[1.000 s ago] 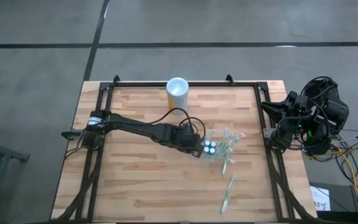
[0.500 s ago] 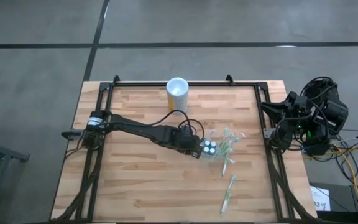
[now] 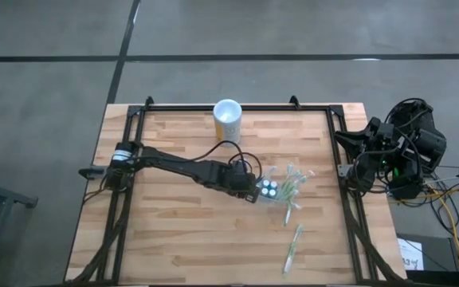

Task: Pick & Place toothbrushing station
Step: Adjust the transparent organizer on the table

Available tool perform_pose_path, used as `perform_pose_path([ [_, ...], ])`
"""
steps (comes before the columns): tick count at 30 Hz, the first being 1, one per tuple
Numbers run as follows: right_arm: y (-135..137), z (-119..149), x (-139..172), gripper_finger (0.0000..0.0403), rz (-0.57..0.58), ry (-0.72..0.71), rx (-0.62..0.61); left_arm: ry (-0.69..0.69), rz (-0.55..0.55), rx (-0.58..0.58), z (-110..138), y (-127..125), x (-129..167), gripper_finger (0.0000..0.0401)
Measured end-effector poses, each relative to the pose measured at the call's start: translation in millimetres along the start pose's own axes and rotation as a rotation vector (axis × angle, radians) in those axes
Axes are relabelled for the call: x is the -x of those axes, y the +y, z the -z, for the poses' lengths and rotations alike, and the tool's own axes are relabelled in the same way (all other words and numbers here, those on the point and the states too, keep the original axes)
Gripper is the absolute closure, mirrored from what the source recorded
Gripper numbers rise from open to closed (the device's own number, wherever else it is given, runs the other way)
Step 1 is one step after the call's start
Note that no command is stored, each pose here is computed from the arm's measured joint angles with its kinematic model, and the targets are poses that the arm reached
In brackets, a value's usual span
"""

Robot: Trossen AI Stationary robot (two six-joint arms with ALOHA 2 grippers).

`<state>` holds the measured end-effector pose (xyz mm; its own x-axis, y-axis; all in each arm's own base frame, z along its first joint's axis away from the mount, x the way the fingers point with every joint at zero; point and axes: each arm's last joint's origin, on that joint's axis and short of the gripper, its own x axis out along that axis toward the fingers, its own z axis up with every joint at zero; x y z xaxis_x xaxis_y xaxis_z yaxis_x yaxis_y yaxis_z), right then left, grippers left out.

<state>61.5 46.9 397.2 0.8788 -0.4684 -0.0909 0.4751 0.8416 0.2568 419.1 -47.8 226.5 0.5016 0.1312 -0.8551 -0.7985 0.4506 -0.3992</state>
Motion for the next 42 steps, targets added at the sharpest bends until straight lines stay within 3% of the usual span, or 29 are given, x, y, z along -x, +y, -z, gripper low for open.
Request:
perform_pose_path([
  [10, 0, 0, 0, 0.0346, 0.0, 0.0, 0.001, 0.047, -0.08, -0.004, 2, 9, 0, 0.0318],
  [15, 0, 0, 0, 0.0346, 0.0, 0.0, 0.001, 0.039, -0.035, 0.045, 0, 5, 0, 0.0318],
  [26, 0, 2, 0, 0.0346, 0.001, 0.001, 0.015, 0.004, 0.026, 0.021, -6, -7, 9, 0.0318],
  [31, 0, 4, 0, 0.0346, 0.002, 0.001, 0.038, -0.133, 0.004, -0.001, -15, -10, 15, 0.0318],
  [42, 0, 4, 0, 0.0346, 0.002, 0.001, 0.042, -0.089, -0.036, -0.017, -15, -4, 13, 0.0318],
])
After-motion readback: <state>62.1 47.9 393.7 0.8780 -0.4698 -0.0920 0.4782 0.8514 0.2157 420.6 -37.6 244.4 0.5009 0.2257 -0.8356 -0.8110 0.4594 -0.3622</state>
